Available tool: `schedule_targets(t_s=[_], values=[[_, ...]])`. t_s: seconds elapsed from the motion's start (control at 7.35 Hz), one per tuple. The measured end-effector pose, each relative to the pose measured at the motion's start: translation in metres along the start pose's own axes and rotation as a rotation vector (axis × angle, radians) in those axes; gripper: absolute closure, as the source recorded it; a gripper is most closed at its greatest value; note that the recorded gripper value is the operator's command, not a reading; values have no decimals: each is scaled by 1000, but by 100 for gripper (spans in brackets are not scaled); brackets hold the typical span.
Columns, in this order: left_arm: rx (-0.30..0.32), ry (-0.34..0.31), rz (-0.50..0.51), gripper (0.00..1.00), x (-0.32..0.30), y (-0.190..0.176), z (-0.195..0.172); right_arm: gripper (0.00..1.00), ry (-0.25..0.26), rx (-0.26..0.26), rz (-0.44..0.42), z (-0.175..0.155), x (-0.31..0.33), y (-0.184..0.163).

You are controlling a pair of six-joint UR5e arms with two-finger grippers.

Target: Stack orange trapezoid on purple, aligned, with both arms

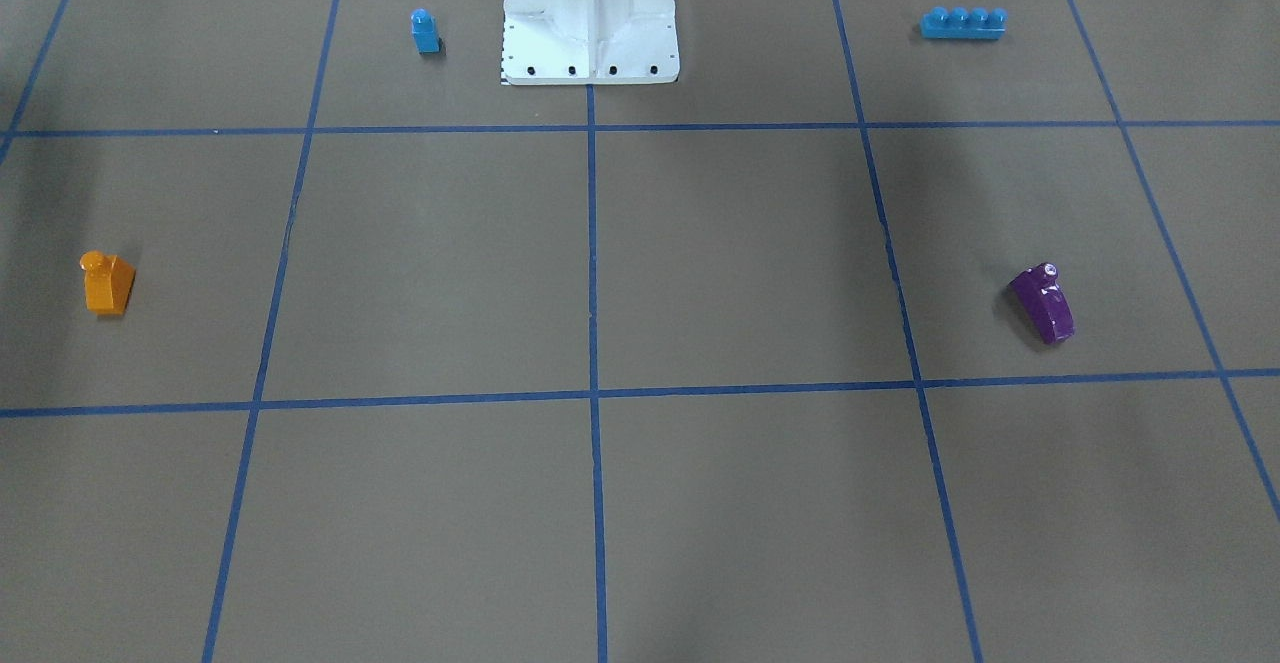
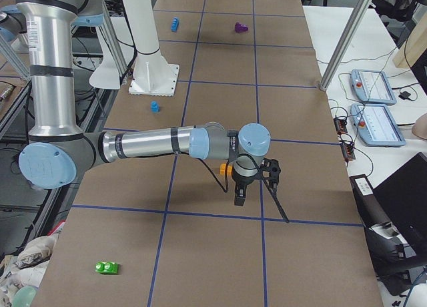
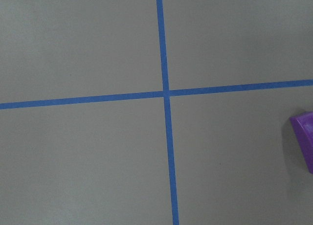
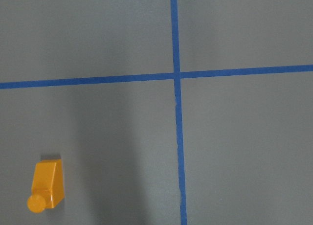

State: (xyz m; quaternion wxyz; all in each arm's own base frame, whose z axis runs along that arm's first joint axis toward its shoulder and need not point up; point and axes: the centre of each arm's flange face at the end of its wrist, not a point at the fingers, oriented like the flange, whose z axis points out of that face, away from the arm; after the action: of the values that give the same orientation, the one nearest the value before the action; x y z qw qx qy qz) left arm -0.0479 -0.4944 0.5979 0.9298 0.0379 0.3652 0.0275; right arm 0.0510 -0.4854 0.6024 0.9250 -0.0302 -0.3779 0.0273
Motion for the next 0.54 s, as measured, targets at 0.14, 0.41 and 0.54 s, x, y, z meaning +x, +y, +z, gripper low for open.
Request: schedule_targets(t_s=[0.14,0.41,0.54], values=[[1,0,1,0,0,-1,0,0,3,1,-2,0,0,-1],[5,-6,1,0,2,-3,-2,0,6,4,-1,-1,-1,-3],[7,-6,-1,0,3,-4,-4,0,6,7,2,-2,-2,-4]])
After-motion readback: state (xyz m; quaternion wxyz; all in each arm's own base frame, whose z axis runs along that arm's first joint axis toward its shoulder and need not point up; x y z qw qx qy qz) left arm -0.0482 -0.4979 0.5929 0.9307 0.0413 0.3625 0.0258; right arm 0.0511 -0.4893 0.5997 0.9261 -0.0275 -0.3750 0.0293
